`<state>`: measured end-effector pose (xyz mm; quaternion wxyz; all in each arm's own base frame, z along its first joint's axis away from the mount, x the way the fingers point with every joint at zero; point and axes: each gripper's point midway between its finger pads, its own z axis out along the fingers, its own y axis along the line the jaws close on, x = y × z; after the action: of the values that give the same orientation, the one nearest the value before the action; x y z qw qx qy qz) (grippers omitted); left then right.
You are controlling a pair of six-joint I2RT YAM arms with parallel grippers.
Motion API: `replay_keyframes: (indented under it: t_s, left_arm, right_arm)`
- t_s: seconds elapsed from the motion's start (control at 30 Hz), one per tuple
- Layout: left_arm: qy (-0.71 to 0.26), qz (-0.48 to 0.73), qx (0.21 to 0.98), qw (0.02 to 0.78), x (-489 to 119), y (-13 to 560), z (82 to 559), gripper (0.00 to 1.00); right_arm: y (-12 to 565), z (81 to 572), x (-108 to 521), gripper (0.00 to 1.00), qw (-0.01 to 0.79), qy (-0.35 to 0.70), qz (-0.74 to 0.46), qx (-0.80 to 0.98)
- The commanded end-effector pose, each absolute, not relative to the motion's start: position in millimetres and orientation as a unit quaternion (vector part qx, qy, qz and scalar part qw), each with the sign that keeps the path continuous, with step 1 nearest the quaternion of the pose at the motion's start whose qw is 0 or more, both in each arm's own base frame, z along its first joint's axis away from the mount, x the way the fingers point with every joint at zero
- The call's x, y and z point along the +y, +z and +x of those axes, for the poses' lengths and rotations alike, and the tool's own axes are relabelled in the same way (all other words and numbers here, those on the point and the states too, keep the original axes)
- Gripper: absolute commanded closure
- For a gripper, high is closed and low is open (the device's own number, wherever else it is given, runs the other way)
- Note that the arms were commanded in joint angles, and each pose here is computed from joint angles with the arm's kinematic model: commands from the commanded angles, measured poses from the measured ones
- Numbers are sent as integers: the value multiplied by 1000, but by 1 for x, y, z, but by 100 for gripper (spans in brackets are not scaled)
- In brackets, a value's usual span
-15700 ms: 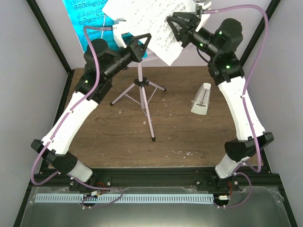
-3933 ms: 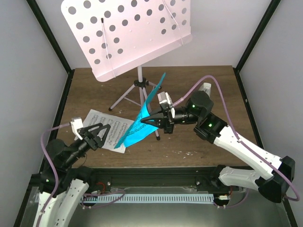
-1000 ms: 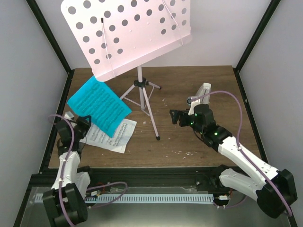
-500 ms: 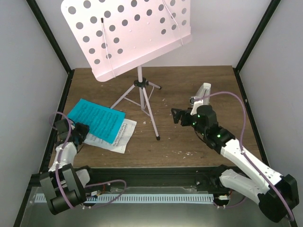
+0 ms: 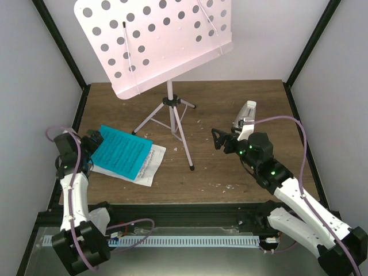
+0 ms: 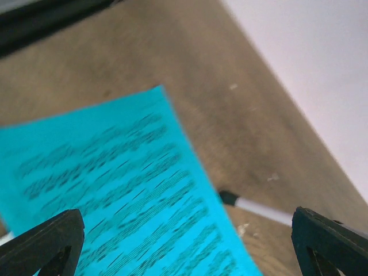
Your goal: Pack up the instrument practice props
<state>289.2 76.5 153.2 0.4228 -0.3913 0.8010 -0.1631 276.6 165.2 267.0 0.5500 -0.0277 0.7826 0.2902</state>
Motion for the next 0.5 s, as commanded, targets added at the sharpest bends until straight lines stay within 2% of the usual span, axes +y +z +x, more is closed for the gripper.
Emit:
replay_keyframes:
  t_s: [0.0,0.1,0.2,0.33,0.47]
  left_arm:
    - [-202,-275,810,478,48,207,300,1]
    - [-252,-168,825,477,-15,219,309,3]
    - [-310,-93,850,415,-88,205,308,5]
    - [-430,-59,807,400,-158,203,304,13]
    - [-474,-21,783,401,-206,215,302,16]
  right_arm:
    - [257,284,158,0,548,278,1,789]
    - [249,287,156,0,541,278,21,793]
    - [245,289,150,0,541,277,50,792]
    - [249,285,145,0,549,275,55,787]
    - [251,281,132,0,558,255,66,787]
